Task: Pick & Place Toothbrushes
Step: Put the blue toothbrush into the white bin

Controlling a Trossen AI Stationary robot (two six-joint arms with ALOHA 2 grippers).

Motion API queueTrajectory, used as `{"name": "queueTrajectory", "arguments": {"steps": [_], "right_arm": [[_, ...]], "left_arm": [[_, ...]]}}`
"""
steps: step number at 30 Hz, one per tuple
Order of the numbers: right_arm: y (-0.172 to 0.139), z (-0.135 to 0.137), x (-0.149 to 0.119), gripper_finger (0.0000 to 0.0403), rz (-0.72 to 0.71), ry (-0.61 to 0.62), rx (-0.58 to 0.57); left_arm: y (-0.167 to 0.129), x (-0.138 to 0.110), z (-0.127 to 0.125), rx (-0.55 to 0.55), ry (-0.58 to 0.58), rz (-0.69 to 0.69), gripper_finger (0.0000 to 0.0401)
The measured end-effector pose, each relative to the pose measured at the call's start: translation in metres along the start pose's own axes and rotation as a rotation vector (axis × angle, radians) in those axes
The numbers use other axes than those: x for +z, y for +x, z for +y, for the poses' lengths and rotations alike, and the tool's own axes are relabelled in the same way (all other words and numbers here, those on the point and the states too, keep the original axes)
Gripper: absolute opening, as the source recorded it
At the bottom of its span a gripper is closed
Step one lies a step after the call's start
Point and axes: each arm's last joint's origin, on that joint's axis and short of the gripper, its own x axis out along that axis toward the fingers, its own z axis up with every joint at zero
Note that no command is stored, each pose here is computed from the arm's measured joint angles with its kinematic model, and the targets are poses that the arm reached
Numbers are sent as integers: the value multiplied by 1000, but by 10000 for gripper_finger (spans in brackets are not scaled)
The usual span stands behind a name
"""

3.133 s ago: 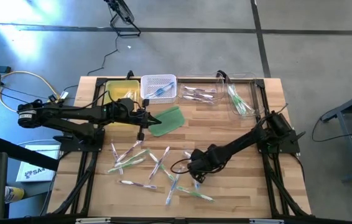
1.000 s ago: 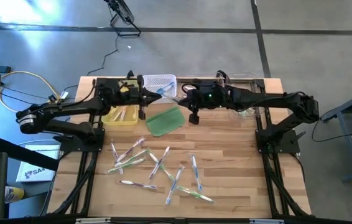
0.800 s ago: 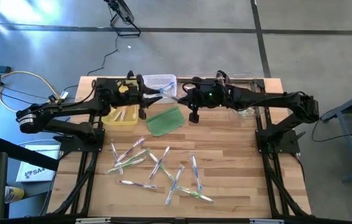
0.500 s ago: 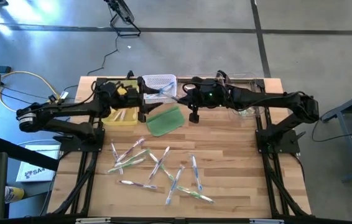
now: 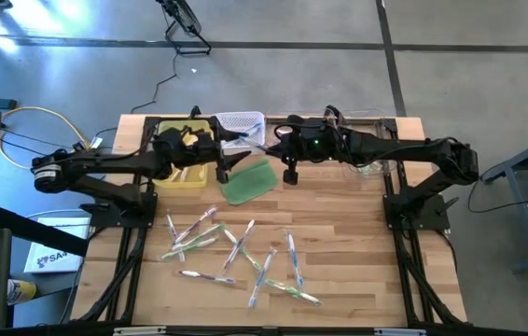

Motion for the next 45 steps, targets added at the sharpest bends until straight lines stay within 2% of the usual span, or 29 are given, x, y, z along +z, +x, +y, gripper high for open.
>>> {"name": "queueTrajectory", "arguments": {"steps": [11,16,26,39,45], "right_arm": [[0,0,-1,7,15,0,-11],[0,-1,-2,7,25,-1,-55],[0,-2,0,7,4,-2,-58],[0,-2,1,7,1,-2,-79],[0,-2,1,16,1,-2,-74]], "left_arm": [[29,6,4,-30,3,-17,228],[29,6,3,-50,2,-13,191],[29,4,3,-63,-2,7,113],[29,3,3,-63,-3,14,58],[29,3,3,-64,-3,14,52]]}}
